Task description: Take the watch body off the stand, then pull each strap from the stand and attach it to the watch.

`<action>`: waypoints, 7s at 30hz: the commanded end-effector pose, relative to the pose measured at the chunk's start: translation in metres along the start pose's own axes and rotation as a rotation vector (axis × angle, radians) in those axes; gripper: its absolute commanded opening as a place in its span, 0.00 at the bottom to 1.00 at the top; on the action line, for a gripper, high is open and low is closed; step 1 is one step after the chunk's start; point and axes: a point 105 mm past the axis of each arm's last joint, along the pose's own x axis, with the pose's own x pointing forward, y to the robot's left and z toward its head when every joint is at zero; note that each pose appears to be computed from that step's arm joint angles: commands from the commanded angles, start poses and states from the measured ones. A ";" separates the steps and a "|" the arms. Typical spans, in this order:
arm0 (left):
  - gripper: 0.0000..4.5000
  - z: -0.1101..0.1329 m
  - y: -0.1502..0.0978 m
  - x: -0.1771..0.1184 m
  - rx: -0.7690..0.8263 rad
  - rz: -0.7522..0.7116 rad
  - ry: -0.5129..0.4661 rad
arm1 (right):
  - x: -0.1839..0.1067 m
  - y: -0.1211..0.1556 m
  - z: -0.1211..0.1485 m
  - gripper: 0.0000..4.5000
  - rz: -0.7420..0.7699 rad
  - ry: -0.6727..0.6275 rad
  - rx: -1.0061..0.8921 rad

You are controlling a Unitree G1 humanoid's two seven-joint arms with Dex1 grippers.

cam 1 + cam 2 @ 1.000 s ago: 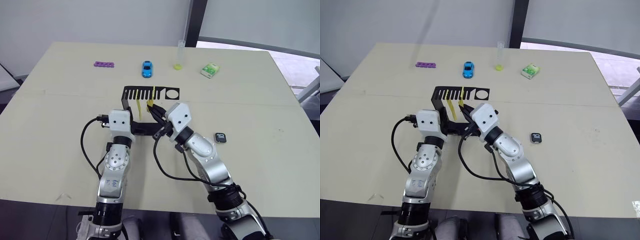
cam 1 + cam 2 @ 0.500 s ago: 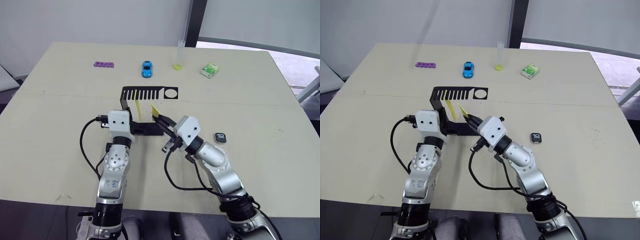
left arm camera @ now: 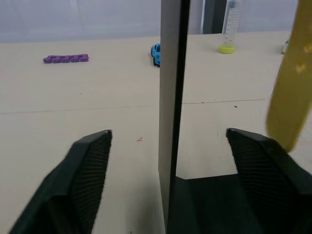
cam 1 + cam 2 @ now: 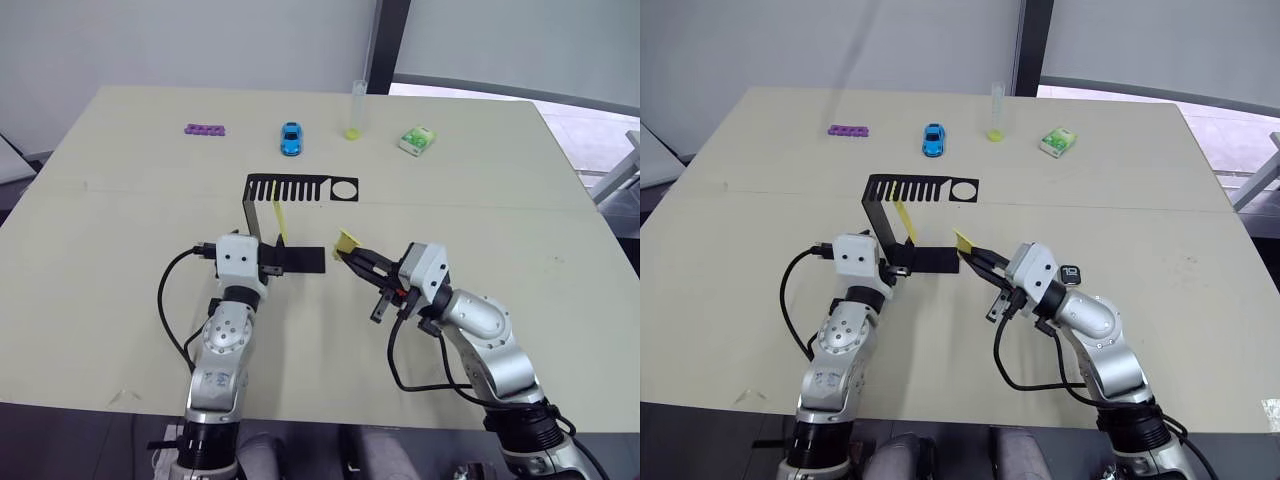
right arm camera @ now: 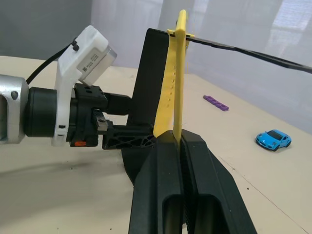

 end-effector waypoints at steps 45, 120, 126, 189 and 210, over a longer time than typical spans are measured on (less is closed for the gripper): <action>0.60 0.109 -0.032 -0.087 -0.444 -1.294 0.014 | 0.009 0.044 0.047 0.00 0.577 -0.036 0.571; 0.22 0.097 -0.046 -0.090 -0.600 -1.331 0.050 | 0.007 0.051 0.045 0.00 0.578 -0.040 0.612; 0.01 0.098 -0.044 -0.090 -0.607 -1.326 0.042 | 0.007 0.051 0.045 0.00 0.574 -0.042 0.618; 0.00 0.090 0.083 -0.084 -0.022 -0.757 -0.067 | -0.228 -0.073 -0.028 0.98 -0.596 0.476 0.053; 0.00 0.100 -0.021 -0.113 -0.063 -1.318 0.006 | -0.091 -0.025 -0.054 0.98 -0.826 0.531 0.321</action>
